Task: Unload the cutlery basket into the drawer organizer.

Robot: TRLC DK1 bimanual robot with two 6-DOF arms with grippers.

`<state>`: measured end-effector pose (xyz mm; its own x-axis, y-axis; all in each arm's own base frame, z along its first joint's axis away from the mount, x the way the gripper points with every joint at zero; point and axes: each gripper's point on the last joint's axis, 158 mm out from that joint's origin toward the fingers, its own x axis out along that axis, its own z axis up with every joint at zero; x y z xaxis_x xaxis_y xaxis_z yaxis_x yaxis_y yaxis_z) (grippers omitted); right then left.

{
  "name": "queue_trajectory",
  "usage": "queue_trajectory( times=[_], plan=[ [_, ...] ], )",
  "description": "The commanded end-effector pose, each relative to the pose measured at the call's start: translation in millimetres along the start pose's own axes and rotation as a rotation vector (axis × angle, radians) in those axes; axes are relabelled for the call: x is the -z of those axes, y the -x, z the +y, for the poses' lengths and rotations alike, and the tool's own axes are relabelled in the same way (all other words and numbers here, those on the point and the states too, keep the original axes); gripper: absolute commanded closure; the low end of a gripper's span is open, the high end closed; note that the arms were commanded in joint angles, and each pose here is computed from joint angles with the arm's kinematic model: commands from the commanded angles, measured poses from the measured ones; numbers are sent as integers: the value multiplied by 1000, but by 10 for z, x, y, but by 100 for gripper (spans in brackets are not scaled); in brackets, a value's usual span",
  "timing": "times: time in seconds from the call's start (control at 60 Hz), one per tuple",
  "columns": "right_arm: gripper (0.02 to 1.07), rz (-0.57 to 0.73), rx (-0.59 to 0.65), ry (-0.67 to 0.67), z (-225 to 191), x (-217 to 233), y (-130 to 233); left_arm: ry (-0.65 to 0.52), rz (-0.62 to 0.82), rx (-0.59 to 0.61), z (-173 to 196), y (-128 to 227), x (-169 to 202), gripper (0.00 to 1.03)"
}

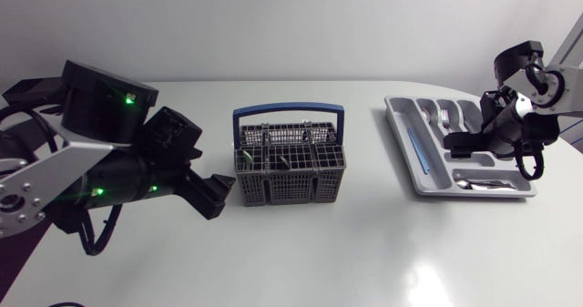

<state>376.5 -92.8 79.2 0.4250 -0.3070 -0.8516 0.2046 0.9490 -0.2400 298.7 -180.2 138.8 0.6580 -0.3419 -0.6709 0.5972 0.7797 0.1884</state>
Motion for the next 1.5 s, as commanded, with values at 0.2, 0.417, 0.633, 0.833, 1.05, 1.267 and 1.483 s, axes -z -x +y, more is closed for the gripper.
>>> queue_trajectory(
  times=[0.2,0.417,0.633,0.833,1.05,1.267,1.483],
  plan=[
    [7,-21,-160,68,518,117,356,87,-4,-8,65,-3,-313,8],
    [7,-15,-201,74,803,174,541,224,124,8,39,-78,-299,14],
    [7,-12,-236,85,1061,242,674,349,221,15,-96,-232,-117,14],
    [7,5,-268,81,1296,359,776,570,251,4,-131,-254,-165,14],
    [7,23,-285,72,1455,457,850,749,305,15,-178,-392,-227,14],
    [7,40,-290,42,1509,502,859,845,296,2,-113,-499,-337,35],
    [7,52,-289,25,1541,520,843,888,296,-30,-46,-641,-424,27]
  ],
)
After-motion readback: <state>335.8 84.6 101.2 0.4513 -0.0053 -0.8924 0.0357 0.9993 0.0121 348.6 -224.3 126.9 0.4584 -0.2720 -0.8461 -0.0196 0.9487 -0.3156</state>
